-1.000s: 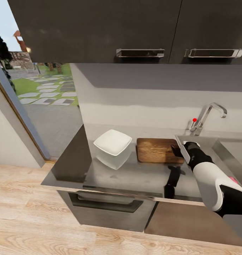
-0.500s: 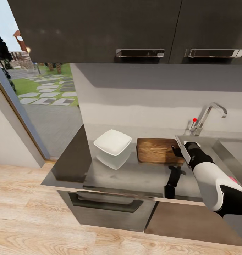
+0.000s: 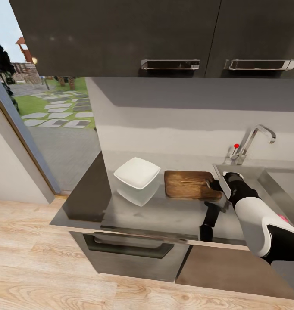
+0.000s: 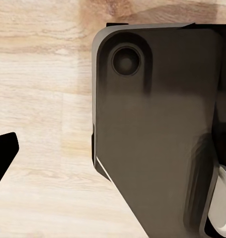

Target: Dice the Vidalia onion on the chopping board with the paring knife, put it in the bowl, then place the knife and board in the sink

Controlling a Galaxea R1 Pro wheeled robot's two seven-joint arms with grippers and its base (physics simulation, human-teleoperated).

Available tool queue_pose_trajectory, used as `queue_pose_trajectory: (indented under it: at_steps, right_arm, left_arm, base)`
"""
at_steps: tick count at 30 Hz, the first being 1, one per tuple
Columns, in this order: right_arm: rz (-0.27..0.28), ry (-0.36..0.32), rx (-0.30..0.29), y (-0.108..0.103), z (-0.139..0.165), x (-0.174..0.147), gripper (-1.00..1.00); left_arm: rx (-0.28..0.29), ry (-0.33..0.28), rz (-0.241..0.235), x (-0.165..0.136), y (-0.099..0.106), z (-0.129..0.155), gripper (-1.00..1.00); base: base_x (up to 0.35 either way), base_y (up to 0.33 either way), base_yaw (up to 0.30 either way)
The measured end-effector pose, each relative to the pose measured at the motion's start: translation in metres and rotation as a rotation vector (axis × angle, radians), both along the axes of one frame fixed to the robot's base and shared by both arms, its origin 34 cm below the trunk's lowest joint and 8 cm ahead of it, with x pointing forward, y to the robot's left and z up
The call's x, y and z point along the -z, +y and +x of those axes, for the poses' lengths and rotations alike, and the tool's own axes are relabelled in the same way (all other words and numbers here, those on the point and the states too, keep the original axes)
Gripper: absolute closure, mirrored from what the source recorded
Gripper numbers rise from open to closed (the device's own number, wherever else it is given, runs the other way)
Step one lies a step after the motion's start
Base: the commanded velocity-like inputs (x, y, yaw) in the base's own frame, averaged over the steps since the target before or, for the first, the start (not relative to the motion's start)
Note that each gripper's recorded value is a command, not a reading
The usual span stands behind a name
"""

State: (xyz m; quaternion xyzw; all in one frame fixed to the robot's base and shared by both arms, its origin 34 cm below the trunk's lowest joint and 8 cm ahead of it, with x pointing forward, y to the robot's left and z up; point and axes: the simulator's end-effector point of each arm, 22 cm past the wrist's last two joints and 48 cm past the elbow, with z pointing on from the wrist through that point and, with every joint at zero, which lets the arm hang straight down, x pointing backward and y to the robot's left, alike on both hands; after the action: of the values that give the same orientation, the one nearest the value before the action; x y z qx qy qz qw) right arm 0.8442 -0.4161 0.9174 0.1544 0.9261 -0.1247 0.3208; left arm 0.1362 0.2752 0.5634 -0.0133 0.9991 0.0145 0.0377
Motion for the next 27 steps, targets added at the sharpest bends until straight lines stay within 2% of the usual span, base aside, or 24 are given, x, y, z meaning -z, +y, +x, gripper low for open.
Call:
queue_pose_trajectory:
  at_steps: [19,22,27]
  right_arm:
    - [0.007,-0.025,-0.001,0.002,0.005,-0.007,-1.00]
    - [0.009,-0.049,-0.005,0.004,0.011,-0.015,-1.00]
    - [0.021,-0.129,-0.032,0.013,0.029,-0.044,-1.00]
  left_arm:
    - [0.000,0.000,0.000,0.000,0.000,0.000,-1.00]
    - [0.001,-0.001,-0.001,0.000,0.000,0.000,-1.00]
    - [0.001,-0.001,-0.001,0.000,-0.001,0.000,-1.00]
  base:
    - [0.000,0.000,0.000]
    - [0.000,0.000,0.000]
    - [0.000,0.000,0.000]
